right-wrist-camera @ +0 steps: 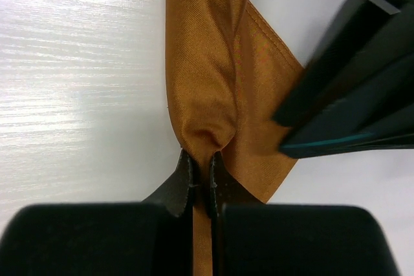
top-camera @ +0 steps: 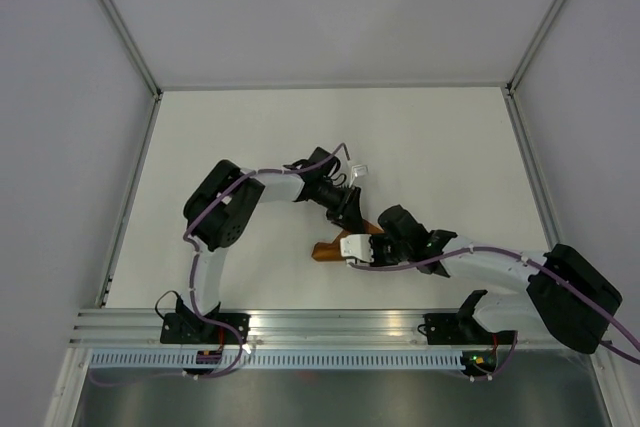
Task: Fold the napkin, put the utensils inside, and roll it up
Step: Roll the napkin with the utensil
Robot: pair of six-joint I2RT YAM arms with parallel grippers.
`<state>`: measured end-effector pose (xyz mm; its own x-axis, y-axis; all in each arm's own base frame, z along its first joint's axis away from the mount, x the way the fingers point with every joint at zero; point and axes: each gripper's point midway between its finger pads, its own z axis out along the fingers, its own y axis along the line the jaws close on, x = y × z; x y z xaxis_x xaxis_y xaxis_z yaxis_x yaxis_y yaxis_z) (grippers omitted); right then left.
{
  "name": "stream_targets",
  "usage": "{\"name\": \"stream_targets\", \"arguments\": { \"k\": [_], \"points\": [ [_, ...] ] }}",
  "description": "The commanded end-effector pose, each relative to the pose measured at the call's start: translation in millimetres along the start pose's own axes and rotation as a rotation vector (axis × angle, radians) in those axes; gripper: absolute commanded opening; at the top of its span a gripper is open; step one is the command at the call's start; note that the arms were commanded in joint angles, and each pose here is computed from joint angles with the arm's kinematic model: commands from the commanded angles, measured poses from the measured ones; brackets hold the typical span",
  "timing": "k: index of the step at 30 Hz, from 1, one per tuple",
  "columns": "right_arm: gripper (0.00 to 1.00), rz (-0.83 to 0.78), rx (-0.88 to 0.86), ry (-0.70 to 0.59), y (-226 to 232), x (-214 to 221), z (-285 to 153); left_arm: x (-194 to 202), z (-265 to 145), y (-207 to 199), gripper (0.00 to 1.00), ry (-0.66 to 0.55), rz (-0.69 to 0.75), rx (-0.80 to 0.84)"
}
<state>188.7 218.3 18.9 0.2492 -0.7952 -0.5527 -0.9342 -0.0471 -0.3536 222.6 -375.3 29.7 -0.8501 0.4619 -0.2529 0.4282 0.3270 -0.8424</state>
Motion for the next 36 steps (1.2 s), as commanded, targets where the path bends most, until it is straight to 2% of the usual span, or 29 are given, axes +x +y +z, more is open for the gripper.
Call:
{"name": "stream_targets", "arguments": {
  "k": [1, 5, 6, 8, 9, 11, 12, 13, 14, 16, 18, 23, 27, 34, 36],
  "points": [
    [0.0, 0.092, -0.248, 0.134, 60.6, 44.5, -2.9, -56.5, -37.2, -21.8, 0.38, -0.239, 0.059, -0.076],
    [0.0, 0.159, -0.314, 0.1, 51.9, 38.6, -2.9, -77.4, -70.5, -27.2, 0.37, -0.439, 0.108, -0.163],
    [0.01, 0.17, -0.331, 0.095, 50.1, 37.5, -3.6, -77.7, -79.0, -14.7, 0.37, -0.515, 0.096, -0.206],
    [0.0, 0.21, -0.378, 0.1, 43.8, 38.4, -5.2, -83.5, -102.6, -25.0, 0.38, -0.634, 0.138, -0.241],
    [0.01, 0.229, -0.406, 0.081, 42.6, 35.4, -5.1, -78.9, -114.3, -8.1, 0.38, -0.716, 0.126, -0.319],
    [0.01, 0.273, -0.466, 0.093, 38.2, 38.4, -5.4, -79.8, -141.7, -20.6, 0.38, -0.86, 0.182, -0.361],
    [0.01, 0.29, -0.489, 0.081, 37.3, 36.6, -5.0, -63.1, -148.7, 0.6, 0.4, -0.912, 0.145, -0.439],
    [0.01, 0.335, -0.532, 0.107, 42.1, 43.9, -5.4, -67.3, -161.0, -9.4, 0.41, -0.995, 0.191, -0.433],
    [0.0, 0.335, -0.534, 0.103, 33.4, 41.6, -3.1, -65.2, -173.2, -21.4, 0.42, -1.049, 0.231, -0.43],
    [0.01, 0.393, -0.613, 0.135, 42.0, 48.4, -2.3, -53.3, -176.0, -22.1, 0.43, -1.075, 0.31, -0.477],
    [0.0, 0.405, -0.63, 0.14, 31.1, 47.1, 1.8, -46.3, -168.5, -31.5, 0.44, -1.038, 0.45, -0.54],
    [0.0, 0.507, -0.67, 0.195, 17.9, 57.9, 15.1, -31.6, -134.0, -37.5, 0.44, -0.894, 0.647, -0.61],
    [0.0, 0.571, -0.685, 0.218, 11.2, 59.6, 20.9, -19.5, -88.5, -53.3, 0.45, -0.713, 0.861, -0.646],
    [0.0, 0.611, -0.674, 0.264, 3.8, 65.6, 29.5, 7.1, -20.2, -46.4, 0.45, -0.41, 1.045, -0.649],
    [0.01, 0.614, -0.675, 0.265, 3.5, 66.4, 30.3, 8.5, -9.8, -47.1, 0.45, -0.365, 1.089, -0.65]
  ]
}}
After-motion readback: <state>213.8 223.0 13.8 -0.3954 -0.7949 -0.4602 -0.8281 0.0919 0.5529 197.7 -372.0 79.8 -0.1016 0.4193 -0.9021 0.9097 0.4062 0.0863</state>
